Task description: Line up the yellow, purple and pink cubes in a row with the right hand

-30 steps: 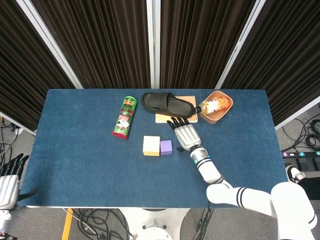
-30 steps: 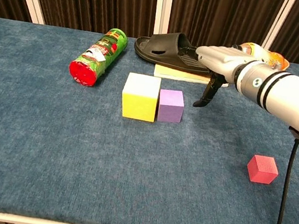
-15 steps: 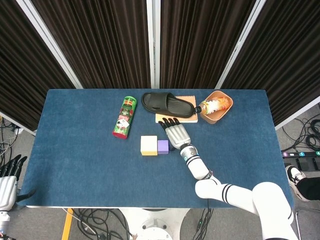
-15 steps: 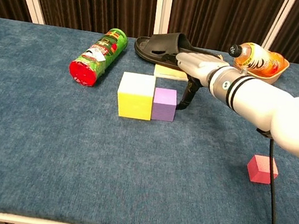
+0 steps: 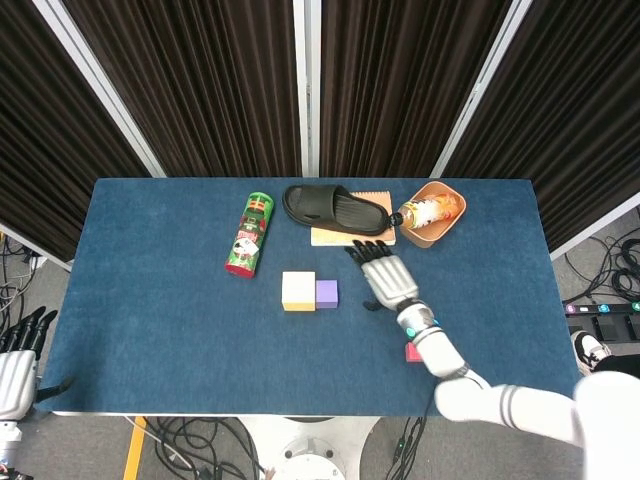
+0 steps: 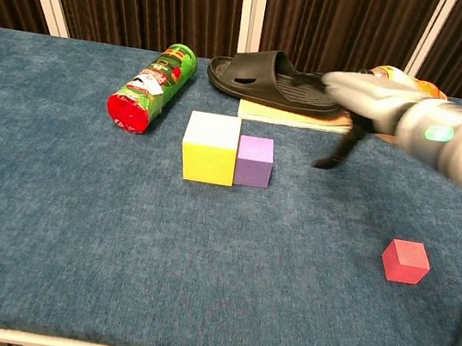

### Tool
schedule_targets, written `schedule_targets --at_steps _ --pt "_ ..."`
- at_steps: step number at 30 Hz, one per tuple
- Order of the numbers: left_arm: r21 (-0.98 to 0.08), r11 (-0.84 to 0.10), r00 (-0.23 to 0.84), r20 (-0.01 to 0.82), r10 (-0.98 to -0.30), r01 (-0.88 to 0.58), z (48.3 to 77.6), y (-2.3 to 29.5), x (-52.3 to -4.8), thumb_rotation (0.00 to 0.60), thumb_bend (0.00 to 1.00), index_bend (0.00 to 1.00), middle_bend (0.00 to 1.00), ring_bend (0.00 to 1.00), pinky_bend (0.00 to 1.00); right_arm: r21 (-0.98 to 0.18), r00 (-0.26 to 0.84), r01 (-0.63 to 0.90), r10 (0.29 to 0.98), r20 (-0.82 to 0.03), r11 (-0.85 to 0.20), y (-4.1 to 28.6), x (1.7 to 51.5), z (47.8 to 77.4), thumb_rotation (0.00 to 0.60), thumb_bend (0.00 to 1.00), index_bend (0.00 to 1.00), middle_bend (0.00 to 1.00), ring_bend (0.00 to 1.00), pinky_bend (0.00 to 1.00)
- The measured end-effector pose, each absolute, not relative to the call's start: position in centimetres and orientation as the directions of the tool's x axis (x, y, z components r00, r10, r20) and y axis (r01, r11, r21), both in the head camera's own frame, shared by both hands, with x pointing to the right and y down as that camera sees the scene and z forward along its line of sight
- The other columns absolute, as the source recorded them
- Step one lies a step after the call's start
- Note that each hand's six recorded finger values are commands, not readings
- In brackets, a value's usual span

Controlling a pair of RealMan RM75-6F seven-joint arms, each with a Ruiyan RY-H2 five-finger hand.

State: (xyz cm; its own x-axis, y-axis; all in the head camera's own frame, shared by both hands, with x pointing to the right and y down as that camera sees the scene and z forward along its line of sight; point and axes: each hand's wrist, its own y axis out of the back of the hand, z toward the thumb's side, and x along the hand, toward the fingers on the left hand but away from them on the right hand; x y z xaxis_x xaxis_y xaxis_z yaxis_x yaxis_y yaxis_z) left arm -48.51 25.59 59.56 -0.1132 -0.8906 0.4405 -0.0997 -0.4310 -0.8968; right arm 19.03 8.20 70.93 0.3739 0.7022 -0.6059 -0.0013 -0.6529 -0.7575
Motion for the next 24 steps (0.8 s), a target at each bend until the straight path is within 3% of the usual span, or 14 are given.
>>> schedule_targets --at_steps 6,14,24 --pt "-0.9 -0.423 -0.096 0.432 -0.897 -0.101 59.5 25.2 -48.1 0.6 0.06 0.14 0.16 0.11 0.16 -0.74 0.335 0.041 0.706 -0.623 -0.672 12.8 27.0 67.0 0.6 0.11 0.21 0.03 0.0 0.0" --pt "-0.903 -0.418 -0.078 0.426 -0.901 -0.103 59.5 24.9 -47.6 0.6 0.06 0.13 0.16 0.11 0.16 -0.643 0.31 0.111 0.641 -0.702 -0.758 19.6 32.1 66.4 0.6 0.13 0.27 0.04 0.0 0.0" --pt "-0.901 -0.42 -0.085 0.43 -0.899 -0.107 59.5 25.1 -47.8 0.6 0.06 0.14 0.16 0.11 0.16 -0.625 0.306 0.093 0.62 -0.722 -0.775 20.6 32.1 68.8 0.6 0.15 0.32 0.04 0.0 0.0"
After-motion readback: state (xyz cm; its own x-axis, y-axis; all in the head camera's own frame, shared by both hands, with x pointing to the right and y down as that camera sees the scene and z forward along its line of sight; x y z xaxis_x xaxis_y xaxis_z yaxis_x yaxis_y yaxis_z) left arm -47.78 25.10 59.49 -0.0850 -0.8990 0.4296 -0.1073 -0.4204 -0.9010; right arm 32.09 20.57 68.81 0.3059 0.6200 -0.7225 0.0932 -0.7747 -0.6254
